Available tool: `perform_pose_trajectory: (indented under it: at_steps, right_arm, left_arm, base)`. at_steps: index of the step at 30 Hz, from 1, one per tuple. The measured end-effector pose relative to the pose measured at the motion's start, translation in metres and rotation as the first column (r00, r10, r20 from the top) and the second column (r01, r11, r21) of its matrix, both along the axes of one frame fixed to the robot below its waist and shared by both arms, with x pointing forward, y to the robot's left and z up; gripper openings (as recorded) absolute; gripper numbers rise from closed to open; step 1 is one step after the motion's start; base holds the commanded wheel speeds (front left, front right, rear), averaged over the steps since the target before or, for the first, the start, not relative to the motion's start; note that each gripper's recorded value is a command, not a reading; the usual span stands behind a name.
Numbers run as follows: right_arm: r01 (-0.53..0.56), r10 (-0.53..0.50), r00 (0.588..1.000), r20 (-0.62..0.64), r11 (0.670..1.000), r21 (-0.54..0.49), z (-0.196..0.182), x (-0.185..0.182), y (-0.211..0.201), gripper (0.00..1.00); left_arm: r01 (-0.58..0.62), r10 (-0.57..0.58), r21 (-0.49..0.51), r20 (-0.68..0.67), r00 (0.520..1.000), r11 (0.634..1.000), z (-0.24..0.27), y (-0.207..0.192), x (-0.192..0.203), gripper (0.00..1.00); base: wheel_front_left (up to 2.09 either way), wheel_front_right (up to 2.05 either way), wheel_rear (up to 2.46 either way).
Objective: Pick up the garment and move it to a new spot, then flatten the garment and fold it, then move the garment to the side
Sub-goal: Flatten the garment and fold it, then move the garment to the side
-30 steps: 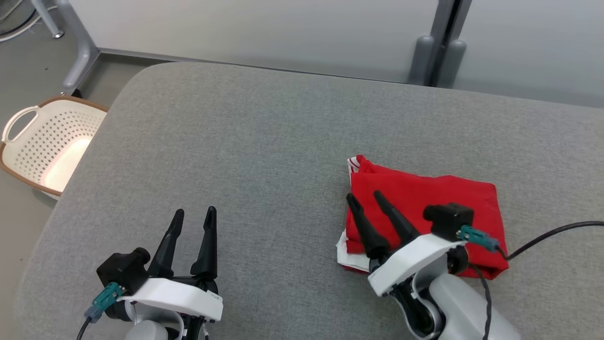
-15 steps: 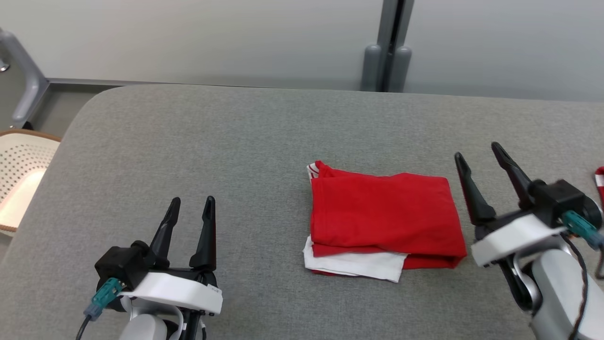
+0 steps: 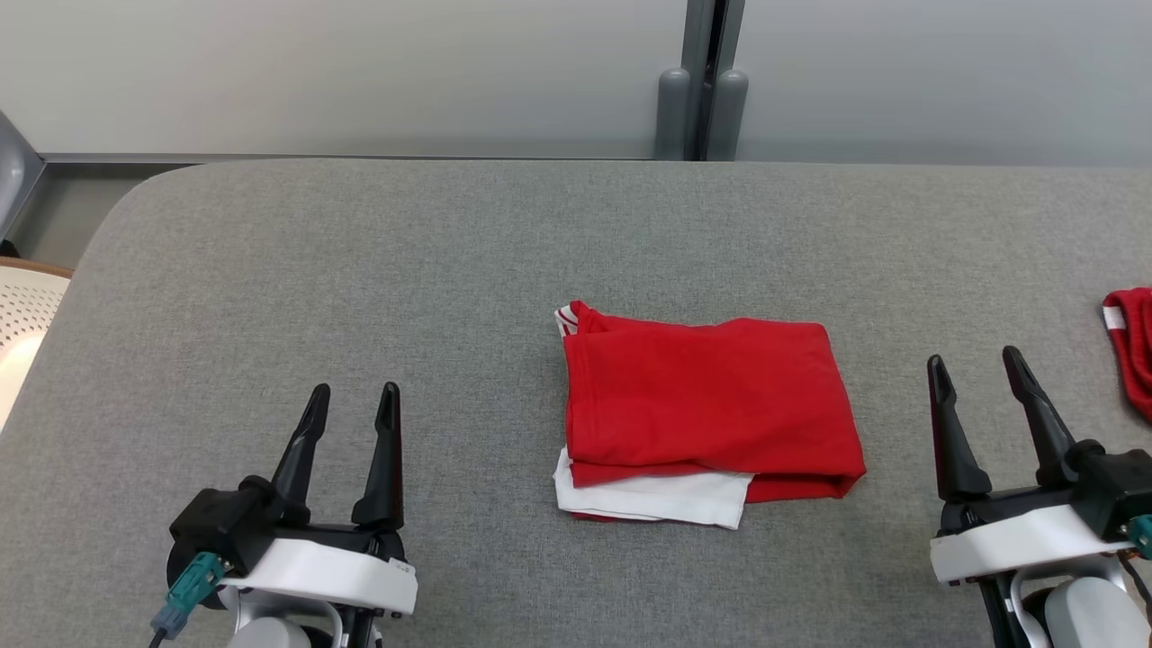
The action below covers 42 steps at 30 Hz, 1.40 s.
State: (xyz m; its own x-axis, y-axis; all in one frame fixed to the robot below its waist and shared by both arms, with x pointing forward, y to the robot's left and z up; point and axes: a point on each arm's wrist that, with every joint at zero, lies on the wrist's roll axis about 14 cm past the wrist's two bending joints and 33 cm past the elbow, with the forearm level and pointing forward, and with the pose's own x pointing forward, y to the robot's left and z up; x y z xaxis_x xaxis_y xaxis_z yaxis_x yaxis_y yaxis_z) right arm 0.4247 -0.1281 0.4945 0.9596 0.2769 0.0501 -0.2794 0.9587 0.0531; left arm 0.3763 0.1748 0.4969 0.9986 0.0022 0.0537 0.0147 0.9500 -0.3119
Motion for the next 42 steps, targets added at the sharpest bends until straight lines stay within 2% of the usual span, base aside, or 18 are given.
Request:
perform_pose_trajectory:
  at_steps: [18,25,32,38,39,40,42]
  right_arm:
    - [-0.007,0.009,0.999,-0.038,0.999,0.036,-0.011,0.002,0.011,1.0]
    - [-0.005,0.03,0.981,-0.191,0.992,0.127,-0.044,0.009,0.029,1.0]
    - [-0.003,0.054,0.93,-0.365,0.99,0.14,-0.089,0.018,0.045,1.0]
    - [0.0,0.062,0.891,-0.449,0.99,0.138,-0.115,0.023,0.055,1.0]
    - [-0.001,0.066,0.882,-0.466,0.991,0.137,-0.12,0.024,0.058,0.73]
    - [-0.002,0.07,0.879,-0.472,0.99,0.143,-0.121,0.025,0.06,0.0]
    - [-0.016,0.082,0.88,-0.468,0.989,0.144,-0.12,0.026,0.065,0.0]
  left_arm:
    - [0.008,-0.008,0.02,-0.005,1.0,1.0,-0.001,-0.003,-0.002,1.0]
    - [0.013,-0.012,0.021,-0.027,1.0,1.0,-0.008,-0.004,0.002,1.0]
    - [0.005,-0.004,0.024,-0.046,0.999,1.0,-0.014,-0.001,0.005,1.0]
    - [-0.013,0.015,0.027,-0.07,0.997,1.0,-0.021,0.005,0.001,1.0]
    - [-0.021,0.023,0.029,-0.075,0.997,0.999,-0.022,0.007,0.001,1.0]
    - [-0.023,0.025,0.029,-0.076,0.997,0.999,-0.022,0.008,0.0,1.0]
    - [-0.025,0.027,0.029,-0.078,0.997,0.999,-0.023,0.008,0.0,1.0]
  base:
    - [0.0,0.0,0.0]
    - [0.0,0.0,0.0]
    - [0.0,0.0,0.0]
    - [0.0,0.0,0.0]
    - [0.0,0.0,0.0]
    - [0.0,0.0,0.0]
    - [0.0,0.0,0.0]
